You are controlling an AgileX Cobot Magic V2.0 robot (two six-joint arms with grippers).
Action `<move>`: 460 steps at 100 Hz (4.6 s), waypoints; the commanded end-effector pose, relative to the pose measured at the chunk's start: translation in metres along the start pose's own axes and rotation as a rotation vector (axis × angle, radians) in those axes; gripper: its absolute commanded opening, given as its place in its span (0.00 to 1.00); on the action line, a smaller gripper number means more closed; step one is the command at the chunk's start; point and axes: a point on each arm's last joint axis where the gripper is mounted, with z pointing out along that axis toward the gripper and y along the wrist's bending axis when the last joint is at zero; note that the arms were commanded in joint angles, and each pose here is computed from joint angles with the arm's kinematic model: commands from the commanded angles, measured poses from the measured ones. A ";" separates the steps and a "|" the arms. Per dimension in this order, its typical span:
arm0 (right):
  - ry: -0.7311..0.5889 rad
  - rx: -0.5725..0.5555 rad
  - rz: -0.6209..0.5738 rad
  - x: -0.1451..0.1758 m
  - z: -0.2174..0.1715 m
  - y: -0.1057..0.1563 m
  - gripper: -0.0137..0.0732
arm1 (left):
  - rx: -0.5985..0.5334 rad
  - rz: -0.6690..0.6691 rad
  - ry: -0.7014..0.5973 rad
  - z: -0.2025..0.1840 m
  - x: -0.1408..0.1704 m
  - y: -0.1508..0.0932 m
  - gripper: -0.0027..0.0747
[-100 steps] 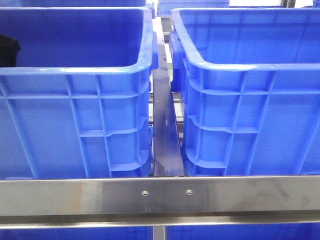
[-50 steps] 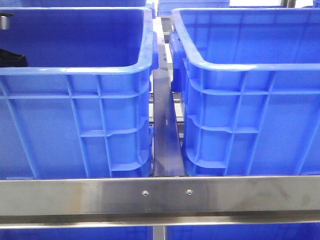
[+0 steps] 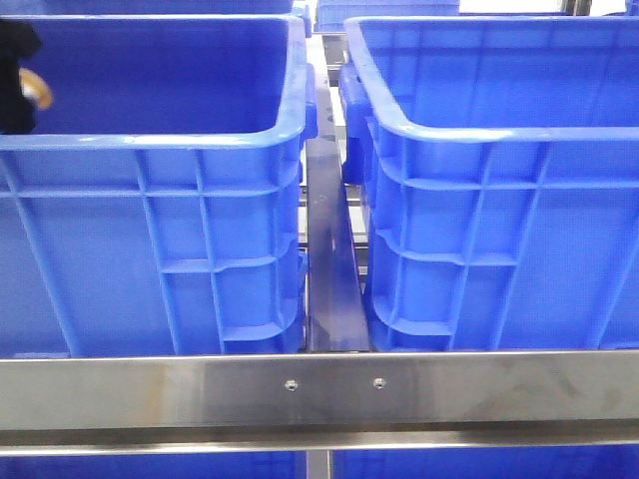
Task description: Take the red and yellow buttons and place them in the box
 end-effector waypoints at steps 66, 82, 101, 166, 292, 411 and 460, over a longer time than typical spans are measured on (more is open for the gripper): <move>-0.014 -0.054 0.020 -0.063 0.002 0.004 0.08 | 0.605 0.528 -0.213 -0.074 0.003 -0.128 0.16; 0.144 -0.108 0.052 -0.092 0.019 0.009 0.08 | 0.653 0.605 -0.236 -0.082 0.003 -0.156 0.16; 0.278 -0.225 0.141 -0.116 0.050 0.026 0.27 | 0.674 0.646 -0.261 -0.085 0.004 -0.176 0.16; 0.697 -0.586 0.572 -0.167 0.142 0.131 0.82 | 0.682 0.656 -0.262 -0.086 0.005 -0.180 0.16; 0.909 -0.664 0.696 -0.147 0.197 0.178 0.25 | 0.639 0.687 -0.216 -0.086 0.006 -0.176 0.83; 0.576 -0.213 0.127 -0.086 0.314 0.027 0.25 | 0.621 0.680 -0.155 -0.097 0.001 -0.154 0.81; 0.615 -0.216 0.066 -0.049 0.373 0.025 0.25 | 0.621 0.680 -0.155 -0.097 0.001 -0.154 0.81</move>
